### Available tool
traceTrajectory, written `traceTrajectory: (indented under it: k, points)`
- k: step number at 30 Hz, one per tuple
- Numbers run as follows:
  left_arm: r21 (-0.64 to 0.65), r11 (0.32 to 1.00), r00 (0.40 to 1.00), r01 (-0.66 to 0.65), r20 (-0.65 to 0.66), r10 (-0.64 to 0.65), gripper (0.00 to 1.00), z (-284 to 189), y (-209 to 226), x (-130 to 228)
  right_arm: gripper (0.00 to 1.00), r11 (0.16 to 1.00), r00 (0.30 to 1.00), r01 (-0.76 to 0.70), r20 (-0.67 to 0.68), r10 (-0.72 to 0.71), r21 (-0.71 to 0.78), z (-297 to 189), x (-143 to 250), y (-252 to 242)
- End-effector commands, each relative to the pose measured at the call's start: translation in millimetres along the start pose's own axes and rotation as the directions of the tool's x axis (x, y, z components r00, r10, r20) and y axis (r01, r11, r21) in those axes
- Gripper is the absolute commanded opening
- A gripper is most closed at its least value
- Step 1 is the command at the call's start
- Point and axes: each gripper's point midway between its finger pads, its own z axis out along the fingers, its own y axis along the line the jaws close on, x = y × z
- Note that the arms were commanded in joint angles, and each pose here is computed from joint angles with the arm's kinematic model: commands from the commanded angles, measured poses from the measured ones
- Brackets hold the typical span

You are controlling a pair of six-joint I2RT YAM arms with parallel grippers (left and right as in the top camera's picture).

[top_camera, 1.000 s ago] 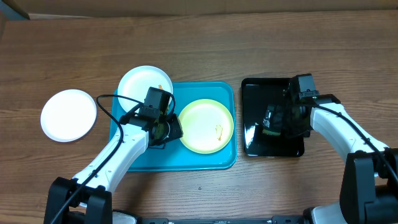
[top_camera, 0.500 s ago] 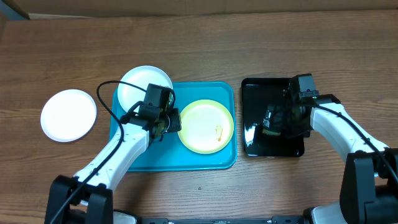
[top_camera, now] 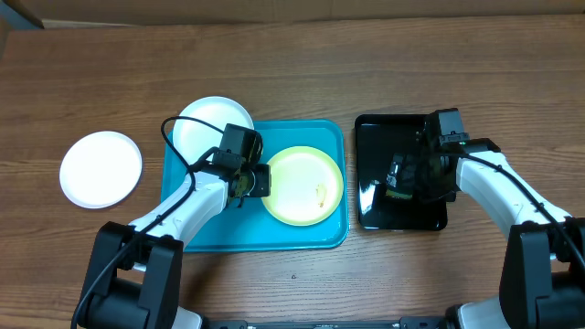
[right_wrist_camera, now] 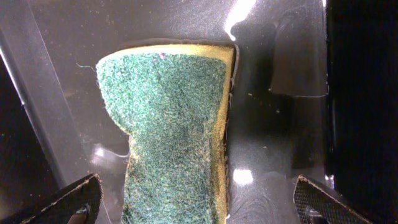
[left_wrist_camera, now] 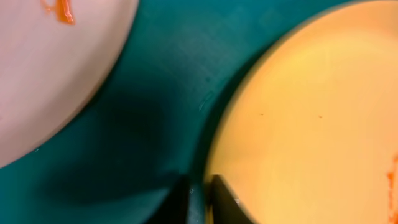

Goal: Clean dirty plates on tray and stack at the side

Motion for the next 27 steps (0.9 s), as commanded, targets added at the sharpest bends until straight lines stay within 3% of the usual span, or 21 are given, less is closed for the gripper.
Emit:
traceTrajectory:
  k: [1, 6, 11, 13, 19, 21, 24, 27]
  points:
    - [0.023, 0.998, 0.998, -0.055, -0.011, 0.055, 0.04, 0, -8, -1, 1.0, 1.0, 1.0, 0.008, 0.015, -0.008, 0.004, -2, -2, 0]
    - [0.008, 1.0, 0.998, 0.028, -0.059, -0.027, 0.04, 0, -5, 11, 1.0, 1.0, 1.0, 0.008, 0.015, -0.008, 0.004, -2, -2, 0]
    - [-0.047, 0.978, 0.971, 0.203, -0.115, -0.207, 0.04, -2, 2, 27, 1.0, 1.0, 1.0, 0.008, 0.015, -0.008, 0.004, -2, -2, 0]
    - [-0.093, 0.953, 0.949, 0.287, -0.111, -0.296, 0.04, -3, 8, 30, 1.0, 1.0, 1.0, 0.008, 0.015, -0.008, 0.004, -2, -2, 0]
    - [-0.103, 0.912, 0.91, 0.398, -0.086, -0.407, 0.07, -2, 8, 27, 1.0, 1.0, 1.0, 0.008, 0.015, -0.008, 0.004, -2, -2, 0]
    - [-0.105, 0.897, 0.896, 0.428, -0.082, -0.437, 0.11, -2, 8, 27, 1.0, 1.0, 1.0, 0.008, 0.015, -0.008, 0.004, -2, -2, 0]
    - [-0.098, 0.896, 0.896, 0.432, -0.066, -0.439, 0.26, -2, 8, 23, 1.0, 1.0, 1.0, 0.008, 0.015, -0.008, 0.004, -2, -2, 0]
    - [-0.071, 0.922, 0.922, 0.38, -0.045, -0.384, 0.29, -1, 5, 14, 1.0, 1.0, 1.0, 0.008, 0.015, -0.008, 0.004, -2, -2, 0]
